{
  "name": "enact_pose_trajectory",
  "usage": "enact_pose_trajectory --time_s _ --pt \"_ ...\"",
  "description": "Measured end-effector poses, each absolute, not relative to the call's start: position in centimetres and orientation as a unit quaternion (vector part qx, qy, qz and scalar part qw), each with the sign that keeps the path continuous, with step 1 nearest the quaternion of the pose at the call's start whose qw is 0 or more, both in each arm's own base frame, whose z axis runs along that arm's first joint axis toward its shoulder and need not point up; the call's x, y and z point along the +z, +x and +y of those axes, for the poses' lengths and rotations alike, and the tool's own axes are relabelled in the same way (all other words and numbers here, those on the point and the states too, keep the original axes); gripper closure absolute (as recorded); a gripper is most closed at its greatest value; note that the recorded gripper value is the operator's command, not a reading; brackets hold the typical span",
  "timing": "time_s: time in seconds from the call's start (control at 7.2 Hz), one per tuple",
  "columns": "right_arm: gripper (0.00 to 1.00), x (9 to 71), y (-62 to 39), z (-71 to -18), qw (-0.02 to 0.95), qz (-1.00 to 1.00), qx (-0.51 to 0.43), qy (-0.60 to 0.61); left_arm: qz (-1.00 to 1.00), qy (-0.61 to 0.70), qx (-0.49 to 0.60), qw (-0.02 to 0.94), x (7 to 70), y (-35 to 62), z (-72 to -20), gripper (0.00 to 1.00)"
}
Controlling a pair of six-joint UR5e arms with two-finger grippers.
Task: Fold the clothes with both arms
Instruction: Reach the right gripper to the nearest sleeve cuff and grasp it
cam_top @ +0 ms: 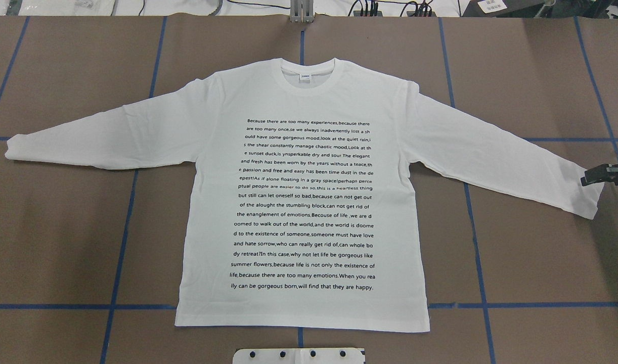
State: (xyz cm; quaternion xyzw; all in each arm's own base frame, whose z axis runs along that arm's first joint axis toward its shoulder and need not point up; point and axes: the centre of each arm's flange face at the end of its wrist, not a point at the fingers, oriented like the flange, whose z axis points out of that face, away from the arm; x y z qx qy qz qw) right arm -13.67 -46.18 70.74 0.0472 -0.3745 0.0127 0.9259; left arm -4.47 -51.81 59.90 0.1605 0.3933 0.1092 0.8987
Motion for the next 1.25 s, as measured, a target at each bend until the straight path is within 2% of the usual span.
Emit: enact_pose_trajectory --time_s 0.14,0.28,0.42,0.56,0.97,1.25 --pt "0.43 71.1 -13.7 -46.1 0.927 -0.373 0.013 0.044 0.393 0.160 0.109 0.899 59.9 -4.5 -51.8 0.00" --pt "0.79 71.4 -13.7 -46.1 0.927 -0.372 0.013 0.042 0.393 0.160 0.109 0.899 60.0 -4.5 -51.8 0.00" --pt "0.96 71.4 -13.8 -46.2 0.928 -0.371 0.013 0.040 0.393 0.160 0.109 0.899 60.0 -4.5 -51.8 0.00" --pt "1.00 71.1 -14.0 -46.4 0.927 -0.372 0.011 0.040 0.393 0.159 0.109 0.899 60.1 -4.5 -51.8 0.00" --pt "1.00 70.1 -14.4 -46.5 0.927 -0.373 0.009 0.039 0.393 0.159 0.109 0.899 60.1 -4.5 -51.8 0.00" --pt "1.00 67.4 -14.1 -46.9 0.919 -0.392 0.005 0.046 0.393 0.157 0.109 0.899 60.3 -4.5 -51.7 0.00"
